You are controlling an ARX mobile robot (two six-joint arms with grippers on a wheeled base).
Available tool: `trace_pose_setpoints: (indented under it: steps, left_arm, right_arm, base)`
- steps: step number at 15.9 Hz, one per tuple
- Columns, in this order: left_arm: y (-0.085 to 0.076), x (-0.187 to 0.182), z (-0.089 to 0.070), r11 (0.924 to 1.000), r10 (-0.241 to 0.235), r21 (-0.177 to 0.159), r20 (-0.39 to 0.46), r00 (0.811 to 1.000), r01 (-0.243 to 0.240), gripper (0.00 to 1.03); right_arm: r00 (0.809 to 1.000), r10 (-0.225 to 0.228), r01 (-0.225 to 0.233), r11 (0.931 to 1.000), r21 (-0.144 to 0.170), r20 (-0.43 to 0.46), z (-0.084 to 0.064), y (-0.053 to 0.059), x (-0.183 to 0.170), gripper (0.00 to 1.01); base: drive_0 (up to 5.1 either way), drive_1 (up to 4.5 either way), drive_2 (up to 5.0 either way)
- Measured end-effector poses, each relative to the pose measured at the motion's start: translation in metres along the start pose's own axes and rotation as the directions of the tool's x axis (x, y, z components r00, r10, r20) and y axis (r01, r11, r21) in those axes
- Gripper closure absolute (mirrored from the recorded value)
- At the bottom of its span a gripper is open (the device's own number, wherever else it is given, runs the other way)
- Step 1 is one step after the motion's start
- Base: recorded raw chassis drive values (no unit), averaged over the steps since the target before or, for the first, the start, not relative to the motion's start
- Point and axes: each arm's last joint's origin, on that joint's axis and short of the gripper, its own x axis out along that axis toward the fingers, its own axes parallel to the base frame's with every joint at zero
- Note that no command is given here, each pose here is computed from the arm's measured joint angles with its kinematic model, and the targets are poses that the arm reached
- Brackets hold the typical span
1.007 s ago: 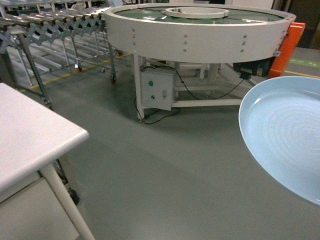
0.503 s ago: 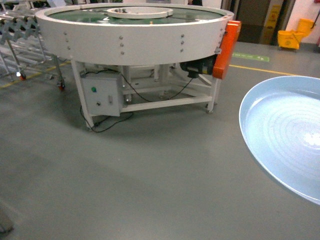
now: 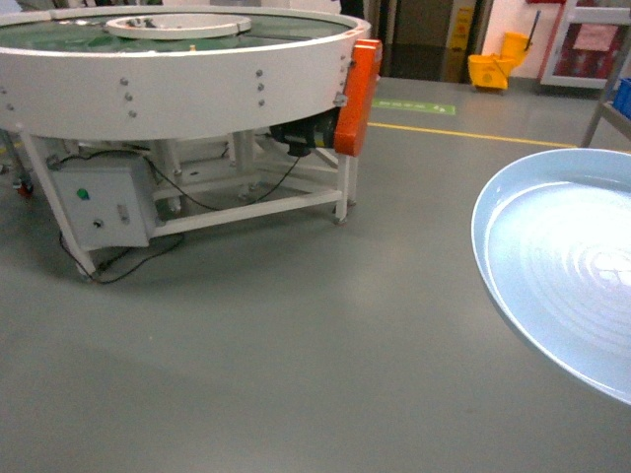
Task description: Place blue tray on left shelf second layer neatly
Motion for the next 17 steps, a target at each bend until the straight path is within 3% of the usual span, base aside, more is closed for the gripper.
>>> trace_pose_setpoints:
  steps: [10,17]
  left_arm:
    - [-0.0001,0.0000,0.0003,1.0000,-0.002,0.000,0.003,1.000,0.002,0.05]
    - [-0.0001,0.0000,0.0003,1.0000,-0.002,0.000,0.003,1.000,0.002,0.05]
  right_arm:
    - [1.000,-0.002,0.002,1.0000,0.001,-0.003,-0.0003,-0.0001,0.0001,0.99]
    - [1.000,0.000,0.000,1.0000,0.000,0.000,0.0000,0.0003,-0.0009,0.99]
  base:
    - [-1.3,-1.43,-2.1]
    - [-1.6,2.55,-5.8]
